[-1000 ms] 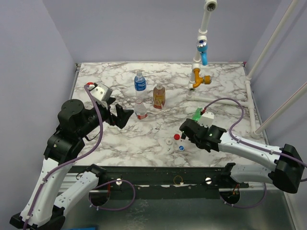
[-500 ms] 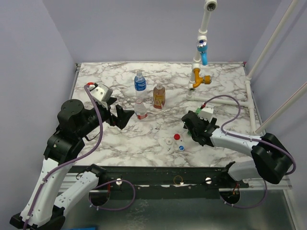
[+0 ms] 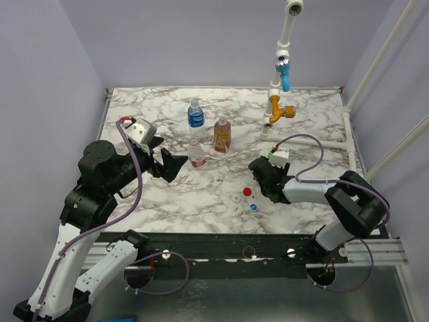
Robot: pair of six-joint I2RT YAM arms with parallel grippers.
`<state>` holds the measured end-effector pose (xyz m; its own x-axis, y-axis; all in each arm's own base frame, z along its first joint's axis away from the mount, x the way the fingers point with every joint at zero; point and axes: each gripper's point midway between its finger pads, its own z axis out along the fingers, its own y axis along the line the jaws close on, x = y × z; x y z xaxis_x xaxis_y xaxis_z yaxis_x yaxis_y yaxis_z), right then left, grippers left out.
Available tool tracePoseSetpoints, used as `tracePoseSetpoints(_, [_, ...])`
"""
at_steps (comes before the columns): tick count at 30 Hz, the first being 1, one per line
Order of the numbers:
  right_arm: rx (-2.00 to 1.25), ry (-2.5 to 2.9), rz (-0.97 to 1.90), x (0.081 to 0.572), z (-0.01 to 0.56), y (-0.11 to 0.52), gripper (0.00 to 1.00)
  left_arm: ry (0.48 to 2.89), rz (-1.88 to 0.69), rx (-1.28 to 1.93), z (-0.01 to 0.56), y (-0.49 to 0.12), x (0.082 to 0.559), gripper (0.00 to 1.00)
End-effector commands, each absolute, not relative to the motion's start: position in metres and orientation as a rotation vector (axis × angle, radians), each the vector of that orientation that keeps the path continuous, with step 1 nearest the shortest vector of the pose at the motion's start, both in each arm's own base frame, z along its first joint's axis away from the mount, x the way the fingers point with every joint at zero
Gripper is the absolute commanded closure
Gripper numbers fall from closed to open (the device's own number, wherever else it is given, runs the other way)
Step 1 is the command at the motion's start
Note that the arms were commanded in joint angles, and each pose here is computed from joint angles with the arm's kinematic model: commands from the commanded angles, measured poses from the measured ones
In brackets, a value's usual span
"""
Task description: Unscrew the bottle caps
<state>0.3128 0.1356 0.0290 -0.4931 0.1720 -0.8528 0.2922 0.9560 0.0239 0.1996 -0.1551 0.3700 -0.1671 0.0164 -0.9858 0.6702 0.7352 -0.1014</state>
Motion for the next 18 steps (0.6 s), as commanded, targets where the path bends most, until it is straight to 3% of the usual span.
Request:
tracePoseSetpoints(1, [0.375,2.095,-0.131,0.308,0.023,0.131,0.41,1.578,-0.657,0.602,0.39,-0.157,0.188,0.01])
tracePoseSetpoints(6, [0.377,2.098,-0.043,0.298,0.049,0.136,0.54,1.544,-0.676,0.67,0.391,-0.162,0.18,0.01])
tracePoseSetpoints(12, [0.051,2.077,0.261,0.251,0.113,0.185,0.55,1.394,-0.559,0.787,0.414,-0.159,0.182,0.01])
tracePoseSetpoints(18, [-0.334,1.999,0.786,0.187,0.199,0.242,0.54,1.233,-0.468,0.99,0.421,-0.166,0.174,0.01])
